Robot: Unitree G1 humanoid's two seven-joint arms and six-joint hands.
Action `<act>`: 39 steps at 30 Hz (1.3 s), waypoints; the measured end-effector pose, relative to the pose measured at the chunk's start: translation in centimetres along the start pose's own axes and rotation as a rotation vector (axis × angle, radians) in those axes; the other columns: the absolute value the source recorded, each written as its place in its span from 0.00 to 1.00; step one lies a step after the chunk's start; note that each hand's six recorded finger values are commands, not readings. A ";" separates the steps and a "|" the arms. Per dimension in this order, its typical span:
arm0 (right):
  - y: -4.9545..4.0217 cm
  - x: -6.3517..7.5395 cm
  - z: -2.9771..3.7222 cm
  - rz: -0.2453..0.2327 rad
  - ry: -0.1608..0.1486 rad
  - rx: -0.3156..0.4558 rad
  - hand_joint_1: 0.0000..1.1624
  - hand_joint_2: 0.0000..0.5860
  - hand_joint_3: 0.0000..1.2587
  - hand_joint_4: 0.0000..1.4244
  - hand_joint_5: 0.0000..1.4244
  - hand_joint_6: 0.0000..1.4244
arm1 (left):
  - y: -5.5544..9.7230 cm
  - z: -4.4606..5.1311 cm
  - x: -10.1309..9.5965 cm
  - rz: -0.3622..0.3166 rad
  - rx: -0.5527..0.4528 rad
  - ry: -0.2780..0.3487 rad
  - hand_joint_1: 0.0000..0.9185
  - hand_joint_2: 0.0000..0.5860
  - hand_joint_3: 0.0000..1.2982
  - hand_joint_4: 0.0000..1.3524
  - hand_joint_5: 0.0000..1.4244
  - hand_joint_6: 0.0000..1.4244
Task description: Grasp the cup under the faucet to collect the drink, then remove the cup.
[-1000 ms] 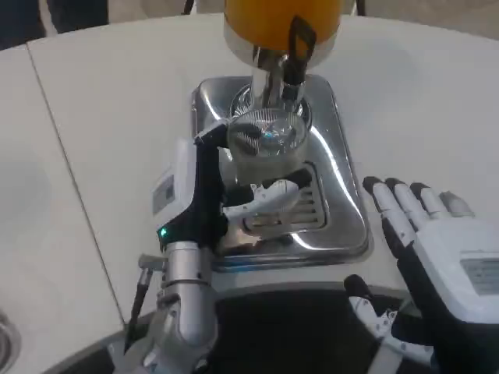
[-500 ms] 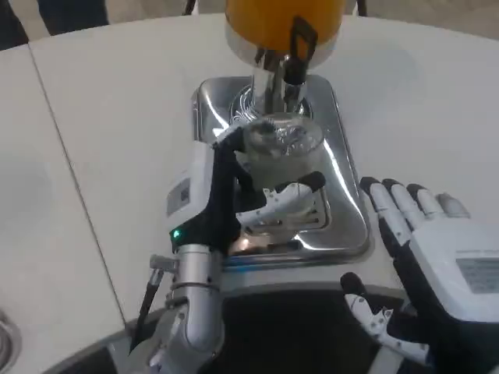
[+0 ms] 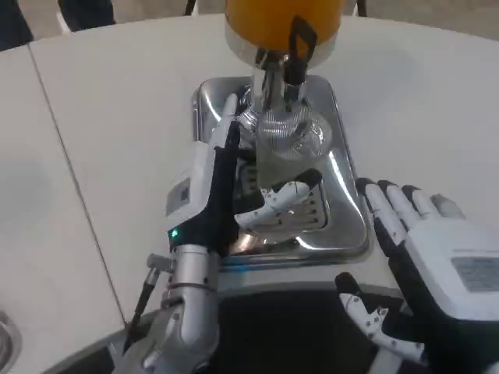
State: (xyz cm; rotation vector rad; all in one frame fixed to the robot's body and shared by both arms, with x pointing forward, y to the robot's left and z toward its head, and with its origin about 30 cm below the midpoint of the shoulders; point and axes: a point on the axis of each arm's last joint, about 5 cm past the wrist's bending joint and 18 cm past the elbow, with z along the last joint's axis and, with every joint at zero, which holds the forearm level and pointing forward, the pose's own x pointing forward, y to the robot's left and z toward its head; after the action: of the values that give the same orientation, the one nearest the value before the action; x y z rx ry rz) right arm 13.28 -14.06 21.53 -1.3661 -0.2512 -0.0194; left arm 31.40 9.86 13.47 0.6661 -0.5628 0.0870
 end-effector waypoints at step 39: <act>-2.96 7.8 2.84 -0.278 -0.112 0.627 0.38 0.85 0.00 0.00 0.00 0.01 | 13.3 1.84 -13.0 -0.158 0.499 0.042 0.00 0.16 0.00 0.00 0.00 0.00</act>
State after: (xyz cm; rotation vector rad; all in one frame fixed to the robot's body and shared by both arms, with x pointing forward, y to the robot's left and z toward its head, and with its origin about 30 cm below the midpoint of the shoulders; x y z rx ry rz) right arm 19.91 -10.89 26.38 -0.7021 -0.4940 -0.0888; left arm 16.20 20.54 15.38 1.1889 -0.4477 0.0940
